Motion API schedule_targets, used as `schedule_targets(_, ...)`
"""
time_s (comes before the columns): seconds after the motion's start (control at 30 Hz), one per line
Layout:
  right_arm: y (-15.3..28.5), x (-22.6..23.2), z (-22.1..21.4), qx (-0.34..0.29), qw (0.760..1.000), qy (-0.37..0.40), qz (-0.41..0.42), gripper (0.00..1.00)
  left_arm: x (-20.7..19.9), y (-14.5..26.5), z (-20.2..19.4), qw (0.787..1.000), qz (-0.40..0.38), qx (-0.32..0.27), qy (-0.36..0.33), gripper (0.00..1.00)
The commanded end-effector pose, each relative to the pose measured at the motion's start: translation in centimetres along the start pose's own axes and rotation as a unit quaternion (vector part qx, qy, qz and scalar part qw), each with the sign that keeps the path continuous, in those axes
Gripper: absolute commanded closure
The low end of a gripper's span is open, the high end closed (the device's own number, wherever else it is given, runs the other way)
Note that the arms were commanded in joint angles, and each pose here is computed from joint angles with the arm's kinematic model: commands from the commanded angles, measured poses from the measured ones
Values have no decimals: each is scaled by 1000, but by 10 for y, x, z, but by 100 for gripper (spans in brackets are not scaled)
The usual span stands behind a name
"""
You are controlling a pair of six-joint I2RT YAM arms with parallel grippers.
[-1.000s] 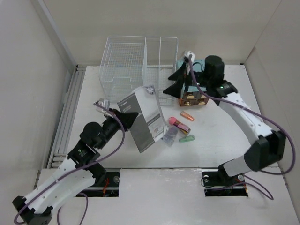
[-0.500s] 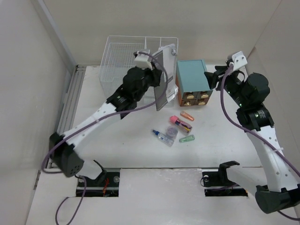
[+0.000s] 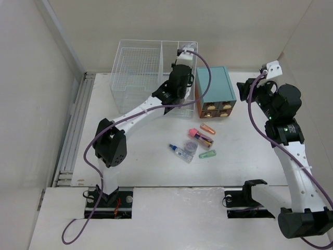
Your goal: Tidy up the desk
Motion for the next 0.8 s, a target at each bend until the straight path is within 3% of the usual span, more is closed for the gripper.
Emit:
schedule_targets(0.0,2,-2,17,-35,999,0,-6,46,-17,11,107,987,-9,-151,54,100)
schedule_targets(0.5,-3,6,4,-30,999,-6,14,45,-12,-36,70,967,11,-250,45,100)
schedule_targets(0.77,-8,10,-5,-29,999,4,29,45,-7,-40,58,957,19,-285,45,100)
Point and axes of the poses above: each gripper's point midway between its finger pads, its own y axis back along the fingers, its own x axis along the line the jaws close on, z = x × y, the point moved 2 cm from there along y, back along the fingers, and after that the axes turned 9 degrees about y, right-handed, at the moved point
